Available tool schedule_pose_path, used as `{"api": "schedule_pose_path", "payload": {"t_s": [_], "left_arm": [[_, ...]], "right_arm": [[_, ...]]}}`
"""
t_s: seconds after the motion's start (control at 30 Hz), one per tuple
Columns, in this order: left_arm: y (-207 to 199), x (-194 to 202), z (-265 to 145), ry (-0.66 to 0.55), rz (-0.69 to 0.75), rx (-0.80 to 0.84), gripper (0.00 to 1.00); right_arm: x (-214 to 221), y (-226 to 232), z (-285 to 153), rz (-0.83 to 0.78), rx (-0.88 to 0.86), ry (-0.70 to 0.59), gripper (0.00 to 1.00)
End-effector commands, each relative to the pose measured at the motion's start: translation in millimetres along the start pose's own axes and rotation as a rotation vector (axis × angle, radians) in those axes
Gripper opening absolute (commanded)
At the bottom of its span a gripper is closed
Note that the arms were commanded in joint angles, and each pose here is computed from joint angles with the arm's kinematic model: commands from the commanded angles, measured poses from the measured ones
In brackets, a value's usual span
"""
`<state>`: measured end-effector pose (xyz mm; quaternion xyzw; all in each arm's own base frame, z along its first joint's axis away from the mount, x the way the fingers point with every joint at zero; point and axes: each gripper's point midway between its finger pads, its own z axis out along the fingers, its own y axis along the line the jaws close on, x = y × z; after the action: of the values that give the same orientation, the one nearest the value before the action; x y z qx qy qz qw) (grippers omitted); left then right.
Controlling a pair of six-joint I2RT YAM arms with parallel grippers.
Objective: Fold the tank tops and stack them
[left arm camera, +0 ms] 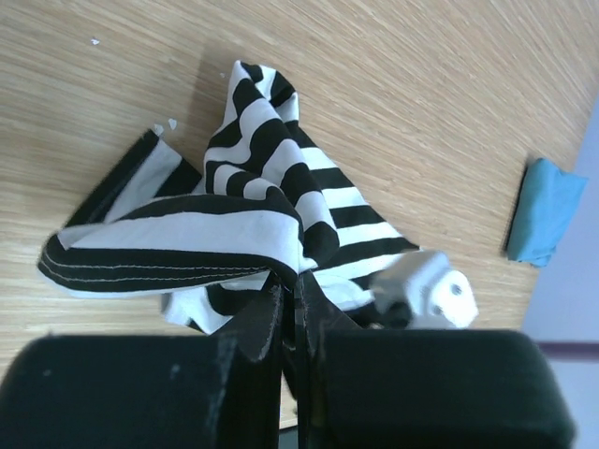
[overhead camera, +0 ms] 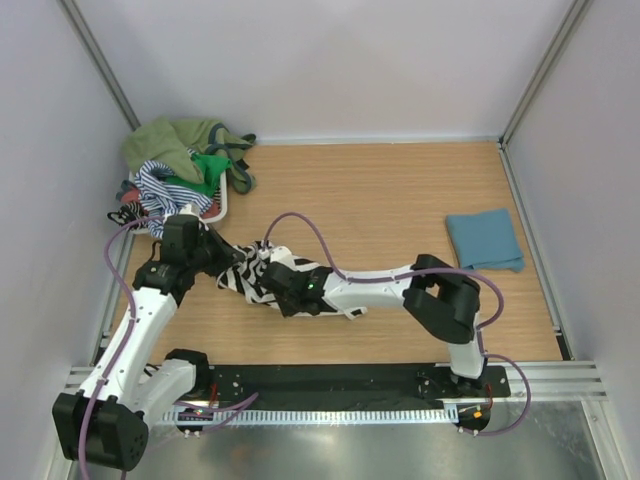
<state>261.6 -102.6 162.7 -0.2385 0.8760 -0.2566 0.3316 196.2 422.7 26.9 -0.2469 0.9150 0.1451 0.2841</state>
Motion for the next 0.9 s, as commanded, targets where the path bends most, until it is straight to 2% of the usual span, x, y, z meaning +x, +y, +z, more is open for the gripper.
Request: {"api": "schedule_pose_path", "payload": {"t_s": [0.0,0.03,0.2,0.4,0.43,0.63,0.87], "left_arm": [[-10,-14,-8,-0.052,0.04,0.031,0.0],[-9,-15,-10,-0.06,0.044,0.03,0.0],[-8,-15,-19,-0.077,0.042,0.025,0.0],[-1,-15,-27,-0.101,0.045,-0.003,0.0],[1,-13,-26,-0.098,0.046,-0.006,0.0],[-5,-15,-29,-0.096,0.038,0.009,0.0],[5,-10,-9,-0.065,0.022,-0.024,0.0]], "right_arm": [[-26,-6,-48,0.047,-0.032,-0.11,0.01],[-37,-6,-74,0.067,-0.067,-0.157,0.01],[-13,-47,-141,0.1,-0.078,-0.161,0.01],[9,-107,-176,0.201,-0.041,-0.17,0.01],[2,-126,-186,0.256,-0.029,-0.207,0.01],[6,-176,-196,0.368,0.029,-0.219,0.01],[12,-249,-172,0.526,0.24,-0.174,0.01]]}}
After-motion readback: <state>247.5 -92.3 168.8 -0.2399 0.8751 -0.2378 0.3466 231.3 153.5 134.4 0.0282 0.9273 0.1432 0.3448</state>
